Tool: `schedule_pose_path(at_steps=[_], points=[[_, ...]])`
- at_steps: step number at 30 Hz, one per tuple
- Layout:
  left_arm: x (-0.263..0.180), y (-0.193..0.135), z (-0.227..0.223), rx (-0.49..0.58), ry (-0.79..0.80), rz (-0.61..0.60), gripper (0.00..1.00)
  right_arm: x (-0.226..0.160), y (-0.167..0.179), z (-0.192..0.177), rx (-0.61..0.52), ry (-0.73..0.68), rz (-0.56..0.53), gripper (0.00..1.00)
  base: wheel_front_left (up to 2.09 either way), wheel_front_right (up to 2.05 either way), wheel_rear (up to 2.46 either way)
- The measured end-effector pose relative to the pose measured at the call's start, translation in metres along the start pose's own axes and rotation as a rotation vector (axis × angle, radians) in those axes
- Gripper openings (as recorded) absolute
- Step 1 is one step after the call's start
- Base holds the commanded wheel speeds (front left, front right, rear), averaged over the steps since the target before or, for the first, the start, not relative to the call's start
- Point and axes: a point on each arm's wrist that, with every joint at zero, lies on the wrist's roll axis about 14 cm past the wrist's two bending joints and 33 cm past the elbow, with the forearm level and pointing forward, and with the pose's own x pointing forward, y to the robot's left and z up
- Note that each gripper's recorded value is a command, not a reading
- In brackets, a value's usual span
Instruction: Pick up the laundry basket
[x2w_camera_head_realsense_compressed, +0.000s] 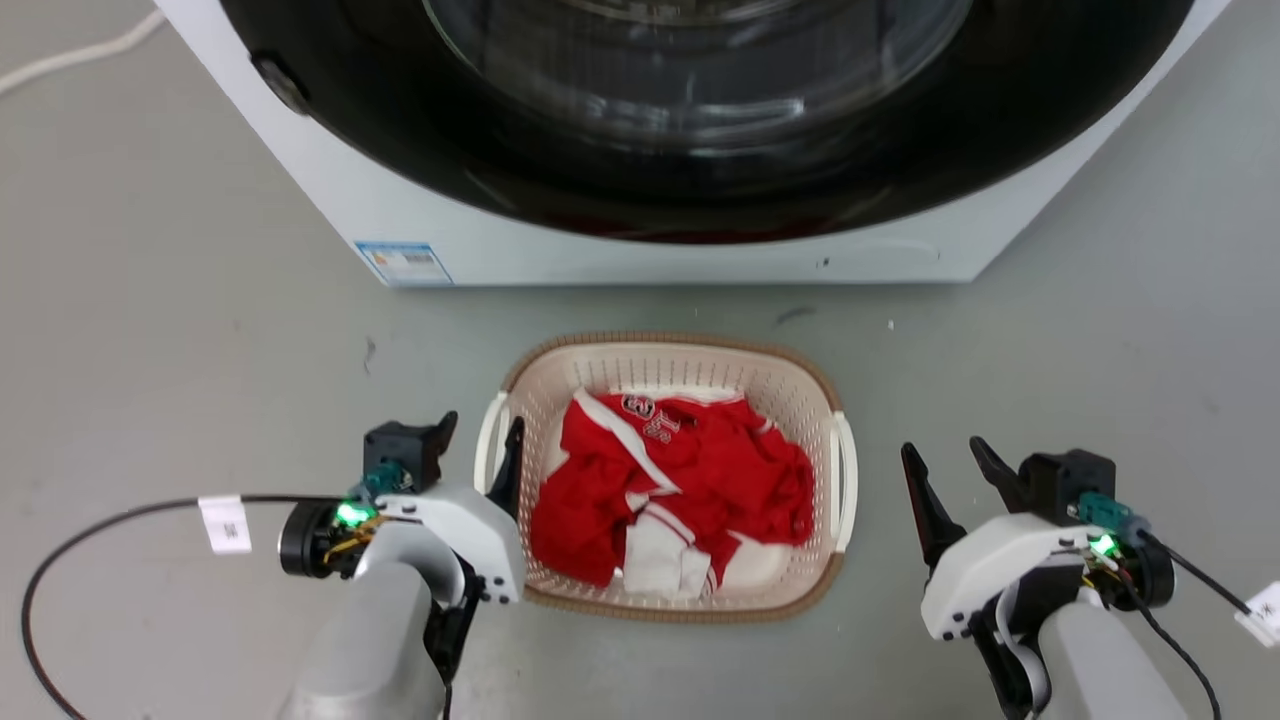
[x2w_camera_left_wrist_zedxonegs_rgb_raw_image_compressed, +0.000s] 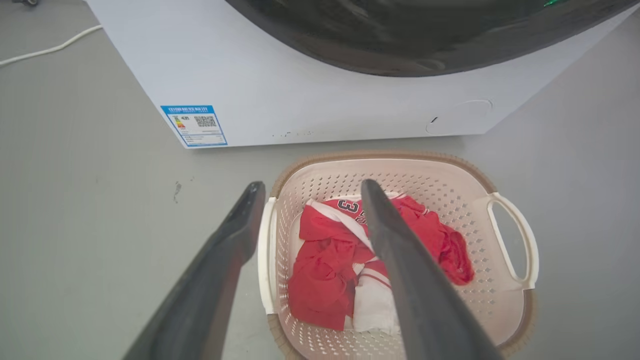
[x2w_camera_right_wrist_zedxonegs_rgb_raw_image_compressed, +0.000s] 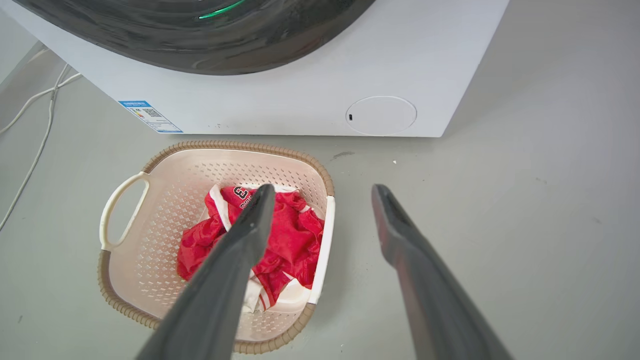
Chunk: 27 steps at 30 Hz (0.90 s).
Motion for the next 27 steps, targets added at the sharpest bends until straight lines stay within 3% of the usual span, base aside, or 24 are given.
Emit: schedule_pose_path(at_steps=[11, 19, 27], points=[[0.057, 0.032, -0.077, -0.076, 0.286, 0.044, 1.0, 0.063, -0.004, -0.078, 0.034, 0.268, 0.02, 1.0, 0.0, 0.0, 0.0], [0.071, 0.049, -0.131, -0.122, 0.457, 0.07, 1.0, 0.086, -0.006, -0.134, 0.054, 0.447, 0.027, 1.0, 0.0, 0.0, 0.0], [0.085, 0.063, -0.162, -0.132, 0.551, 0.084, 1.0, 0.105, -0.003, -0.162, 0.06, 0.542, 0.054, 1.0, 0.0, 0.0, 0.0]])
